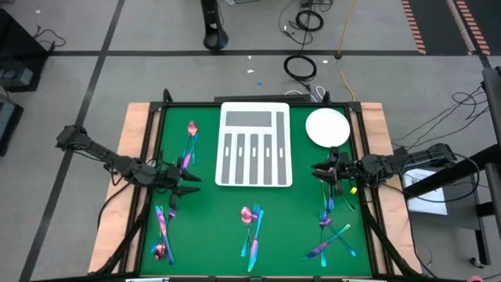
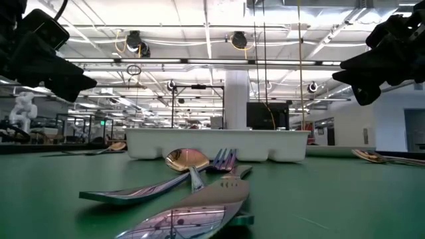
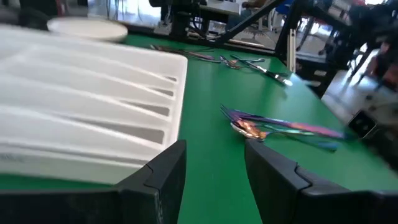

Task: Sort silverware
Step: Put the blue table knife into the silverware tray

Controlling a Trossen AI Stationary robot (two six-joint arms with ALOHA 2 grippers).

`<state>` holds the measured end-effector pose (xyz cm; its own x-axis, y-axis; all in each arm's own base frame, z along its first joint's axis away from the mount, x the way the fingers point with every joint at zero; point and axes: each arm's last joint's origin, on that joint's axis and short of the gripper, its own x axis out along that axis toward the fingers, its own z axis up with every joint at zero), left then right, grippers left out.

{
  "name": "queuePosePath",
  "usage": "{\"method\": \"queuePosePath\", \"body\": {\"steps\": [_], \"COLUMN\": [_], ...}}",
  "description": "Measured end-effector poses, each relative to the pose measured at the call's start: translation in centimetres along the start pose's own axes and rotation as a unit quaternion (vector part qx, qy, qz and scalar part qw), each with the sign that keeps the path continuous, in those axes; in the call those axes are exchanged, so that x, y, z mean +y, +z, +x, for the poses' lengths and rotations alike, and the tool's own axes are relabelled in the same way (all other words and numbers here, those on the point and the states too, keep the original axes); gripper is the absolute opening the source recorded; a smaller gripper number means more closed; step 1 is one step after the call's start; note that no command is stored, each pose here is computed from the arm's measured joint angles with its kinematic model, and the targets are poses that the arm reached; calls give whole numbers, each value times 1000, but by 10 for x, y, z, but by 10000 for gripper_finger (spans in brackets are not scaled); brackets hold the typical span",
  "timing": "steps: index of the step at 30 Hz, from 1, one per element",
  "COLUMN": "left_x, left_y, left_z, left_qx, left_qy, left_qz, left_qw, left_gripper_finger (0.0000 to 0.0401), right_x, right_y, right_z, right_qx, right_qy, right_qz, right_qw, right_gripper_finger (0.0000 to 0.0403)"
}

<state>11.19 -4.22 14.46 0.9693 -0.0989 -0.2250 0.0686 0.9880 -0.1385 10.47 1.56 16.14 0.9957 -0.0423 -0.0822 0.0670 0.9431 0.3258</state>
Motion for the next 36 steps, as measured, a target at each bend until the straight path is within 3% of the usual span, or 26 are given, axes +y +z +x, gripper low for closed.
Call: {"method": "queuePosePath", "body": {"steps": [2,9,15,18,24,28,36], "left_x": [0,-4,-4,-4,-5,-7,-17], "left_y": [2,22,27,28,29,36,82], "left_z": [0,-3,-4,-4,-3,0,7], "left_qx": [-13,-109,-136,-139,-132,-101,5], "left_qy": [4,-31,-28,-28,-35,-25,13], "left_qz": [3,-117,-182,-184,-196,-170,-134], "left_qw": [1000,987,973,973,971,980,991], "left_gripper_finger": [164,164,164,164,164,164,164], "right_x": [0,1,0,1,5,6,9], "right_y": [0,2,13,16,21,23,28], "right_z": [0,0,-1,-1,-2,-1,6], "right_qx": [0,-10,-80,-97,-117,-118,-147], "right_qy": [0,2,-48,-35,4,21,13], "right_qz": [0,2,9,6,68,79,64], "right_qw": [1000,1000,996,995,991,990,987], "right_gripper_finger": [130,130,130,130,130,130,130]}}
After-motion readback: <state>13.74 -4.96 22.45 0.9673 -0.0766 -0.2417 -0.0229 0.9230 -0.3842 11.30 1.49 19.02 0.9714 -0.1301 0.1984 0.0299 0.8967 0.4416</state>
